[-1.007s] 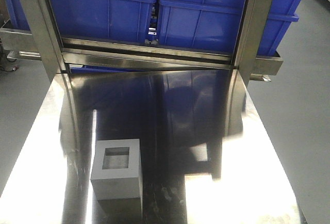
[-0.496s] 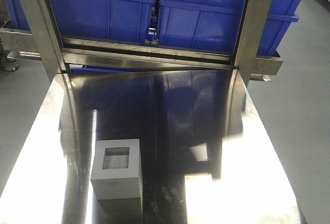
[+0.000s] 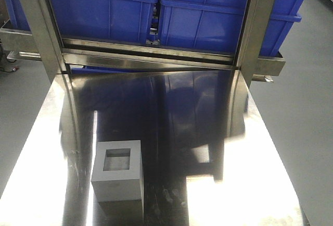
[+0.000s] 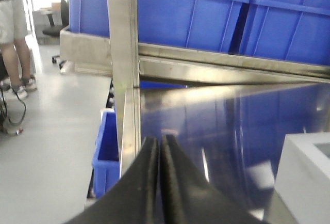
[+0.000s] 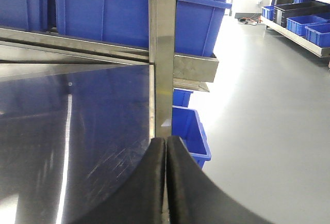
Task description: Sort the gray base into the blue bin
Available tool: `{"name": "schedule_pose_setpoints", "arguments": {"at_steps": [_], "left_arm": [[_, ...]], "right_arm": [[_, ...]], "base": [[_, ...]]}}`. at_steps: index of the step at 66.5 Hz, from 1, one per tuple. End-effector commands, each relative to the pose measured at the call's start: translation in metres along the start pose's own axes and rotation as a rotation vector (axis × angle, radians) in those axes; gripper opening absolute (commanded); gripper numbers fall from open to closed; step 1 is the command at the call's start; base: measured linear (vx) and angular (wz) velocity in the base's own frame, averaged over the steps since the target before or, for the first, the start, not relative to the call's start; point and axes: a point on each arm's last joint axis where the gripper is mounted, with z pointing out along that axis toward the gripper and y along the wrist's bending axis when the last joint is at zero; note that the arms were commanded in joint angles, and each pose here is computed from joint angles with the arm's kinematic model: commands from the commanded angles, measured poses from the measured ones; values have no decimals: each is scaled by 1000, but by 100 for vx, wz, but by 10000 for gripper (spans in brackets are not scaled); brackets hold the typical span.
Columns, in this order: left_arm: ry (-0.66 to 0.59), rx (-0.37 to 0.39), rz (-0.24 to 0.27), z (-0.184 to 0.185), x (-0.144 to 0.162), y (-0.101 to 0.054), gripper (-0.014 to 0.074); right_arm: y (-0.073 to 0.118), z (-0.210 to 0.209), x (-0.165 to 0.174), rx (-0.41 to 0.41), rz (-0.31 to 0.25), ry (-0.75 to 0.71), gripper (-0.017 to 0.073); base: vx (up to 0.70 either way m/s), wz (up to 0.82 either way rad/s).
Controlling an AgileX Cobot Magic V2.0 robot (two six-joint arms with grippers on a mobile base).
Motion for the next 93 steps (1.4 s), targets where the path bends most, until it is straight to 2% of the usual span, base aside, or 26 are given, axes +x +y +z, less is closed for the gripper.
{"name": "schedule_pose_setpoints", "arguments": {"at_steps": [1,12,25,34,41,50,55,65,70,79,93], "left_arm": [[-173,14,-2,-4,-20,-1,-7],[-237,17,-2,-7,-43,-2,-7],[-173,14,-11,3,-76,-3,-7],[-13,2,-11,18,-95,-3,-7],[171,-11,-10,33,-102,-2,-7],[389,-19,-36,49,-97,-3,-7],[465,-23,-38,55,-88,-3,-7],[512,-25,-34,63,-83,-2,-7],[516,-26,-54,65,-82,-3,-7],[515,-26,-55,65,-82,-3,-1],[505,-25,-55,65,-84,-3,76]], "right_arm": [[0,0,-6,0,-15,-79,-5],[0,0,-6,0,-15,-80,-5],[0,0,-6,0,-15,-80,-5],[0,0,-6,0,-15,-80,-5],[0,0,-6,0,-15,-80,-5],[0,0,-6,0,-15,-80,-5],[0,0,-6,0,-15,-80,-5],[0,0,-6,0,-15,-80,-5],[0,0,-6,0,-15,-80,-5],[0,0,-6,0,-15,-80,-5],[0,0,-6,0,-15,-80,-5]], "base": [[0,0],[0,0],[0,0],[0,0],[0,0],[0,0],[0,0],[0,0],[0,0],[0,0],[0,0]]}}
